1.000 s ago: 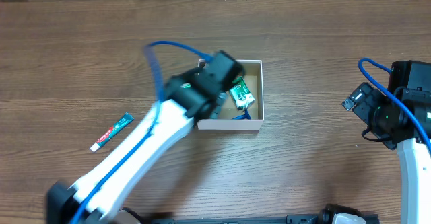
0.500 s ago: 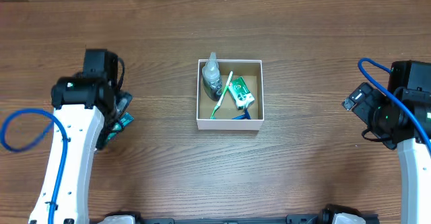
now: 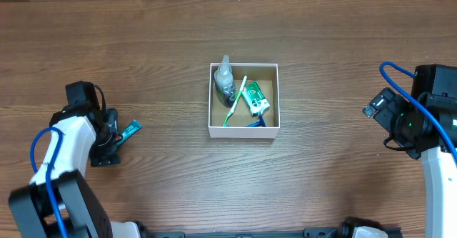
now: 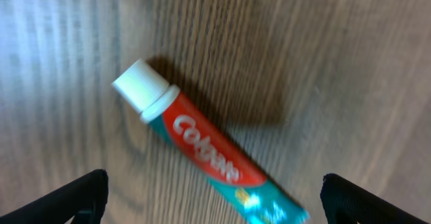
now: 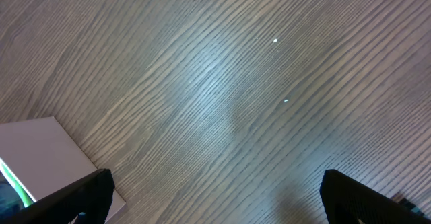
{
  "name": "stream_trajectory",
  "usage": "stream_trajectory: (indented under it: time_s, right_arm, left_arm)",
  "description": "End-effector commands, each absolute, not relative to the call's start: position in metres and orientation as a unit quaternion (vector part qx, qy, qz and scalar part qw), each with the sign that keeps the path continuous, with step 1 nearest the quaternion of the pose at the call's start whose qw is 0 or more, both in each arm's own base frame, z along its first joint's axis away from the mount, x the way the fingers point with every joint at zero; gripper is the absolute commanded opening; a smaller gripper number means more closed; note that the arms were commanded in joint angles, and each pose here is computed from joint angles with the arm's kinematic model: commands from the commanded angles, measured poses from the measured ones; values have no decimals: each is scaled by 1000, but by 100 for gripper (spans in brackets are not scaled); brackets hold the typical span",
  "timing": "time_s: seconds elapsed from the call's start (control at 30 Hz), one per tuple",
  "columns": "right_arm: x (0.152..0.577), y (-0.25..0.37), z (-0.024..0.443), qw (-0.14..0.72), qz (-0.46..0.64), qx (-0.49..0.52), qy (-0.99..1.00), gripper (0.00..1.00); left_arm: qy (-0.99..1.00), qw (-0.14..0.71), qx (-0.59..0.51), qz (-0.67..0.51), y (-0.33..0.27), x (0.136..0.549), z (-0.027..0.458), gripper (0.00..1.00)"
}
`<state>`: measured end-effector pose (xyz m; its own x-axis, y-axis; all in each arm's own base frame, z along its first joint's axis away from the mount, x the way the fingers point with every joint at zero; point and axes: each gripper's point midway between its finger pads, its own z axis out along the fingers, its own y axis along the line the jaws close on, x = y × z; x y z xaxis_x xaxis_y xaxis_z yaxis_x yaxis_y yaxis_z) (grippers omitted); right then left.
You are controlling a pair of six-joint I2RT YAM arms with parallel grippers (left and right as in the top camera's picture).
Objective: Pack container
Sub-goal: 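Grasp the Colgate toothpaste tube with the left gripper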
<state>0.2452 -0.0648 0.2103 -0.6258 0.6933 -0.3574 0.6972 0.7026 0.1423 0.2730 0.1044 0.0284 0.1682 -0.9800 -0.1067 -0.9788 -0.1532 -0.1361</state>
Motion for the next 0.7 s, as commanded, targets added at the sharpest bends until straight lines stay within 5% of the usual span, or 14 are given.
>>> stream_trajectory:
  time_s: [0.0,0.23,0.4,0.67]
  right_arm:
    - [246,-66,211,200,-6,386,900,100]
    - [246,-66,212,200,-6,386,900,100]
    - [246,-66,212,200,-6,386,900,100]
    - [246,-66,212,200,-6,386,900,100]
  left_arm:
    - [642,43,-765,-13,97,273,0,96]
    - [641,20,-767,-13,93,275,-22,90]
    - [642,11,-767,-23,88,276,-22,58]
    - [642,-5,-766,-43,79,277,-22,28]
